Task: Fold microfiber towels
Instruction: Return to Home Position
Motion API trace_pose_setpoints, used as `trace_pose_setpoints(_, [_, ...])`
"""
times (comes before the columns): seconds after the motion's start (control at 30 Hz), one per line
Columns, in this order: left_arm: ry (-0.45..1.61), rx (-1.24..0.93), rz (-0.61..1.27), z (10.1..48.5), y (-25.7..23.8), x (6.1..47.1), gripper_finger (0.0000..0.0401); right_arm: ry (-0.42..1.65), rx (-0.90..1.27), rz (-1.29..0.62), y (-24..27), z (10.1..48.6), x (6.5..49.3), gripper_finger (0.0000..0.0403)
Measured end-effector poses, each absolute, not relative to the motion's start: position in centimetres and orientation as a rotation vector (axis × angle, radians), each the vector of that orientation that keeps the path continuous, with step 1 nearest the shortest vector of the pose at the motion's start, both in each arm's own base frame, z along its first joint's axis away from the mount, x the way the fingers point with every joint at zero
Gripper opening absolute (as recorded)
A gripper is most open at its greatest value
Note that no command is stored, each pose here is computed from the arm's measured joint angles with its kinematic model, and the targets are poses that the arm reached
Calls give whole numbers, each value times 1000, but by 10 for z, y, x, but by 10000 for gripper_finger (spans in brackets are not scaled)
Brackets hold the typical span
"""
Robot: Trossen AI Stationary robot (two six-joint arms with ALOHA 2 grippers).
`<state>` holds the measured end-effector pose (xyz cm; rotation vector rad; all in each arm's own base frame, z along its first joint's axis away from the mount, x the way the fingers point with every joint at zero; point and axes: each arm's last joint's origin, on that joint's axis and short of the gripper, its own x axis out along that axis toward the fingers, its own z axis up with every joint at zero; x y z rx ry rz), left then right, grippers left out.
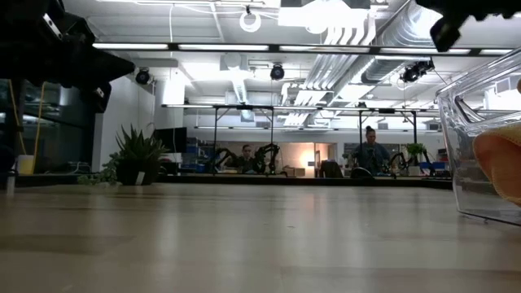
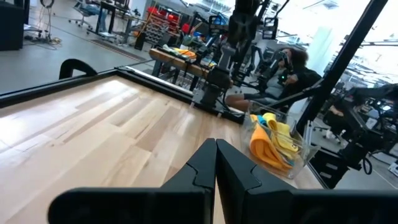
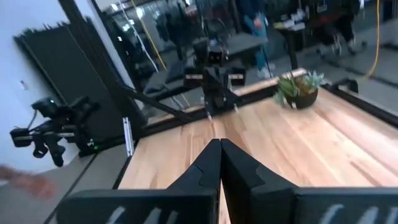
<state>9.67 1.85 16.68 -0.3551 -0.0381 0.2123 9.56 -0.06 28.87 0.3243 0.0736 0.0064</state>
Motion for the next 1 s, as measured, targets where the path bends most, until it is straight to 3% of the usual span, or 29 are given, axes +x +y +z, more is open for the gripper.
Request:
trace_pose_setpoints(0.27, [-38, -355, 214, 167, 19, 97, 0, -107, 268, 14, -1, 257, 60, 0])
trace_pose_setpoints(0.43, [-40, -355, 218, 167, 19, 97, 0, -111, 199, 37, 0, 249, 69, 0])
trace_pose_setpoints(0.63, [-40, -355, 217, 167, 19, 97, 0, -184, 222, 85, 1, 213, 87, 0])
trace_pose_setpoints(0.83, [-36, -355, 217, 167, 19, 97, 0, -27, 205, -18, -2, 169, 97, 0])
trace_pose_setpoints(1.0, [-32, -355, 218, 167, 19, 97, 0, -11, 150, -132, -6, 167, 99, 0])
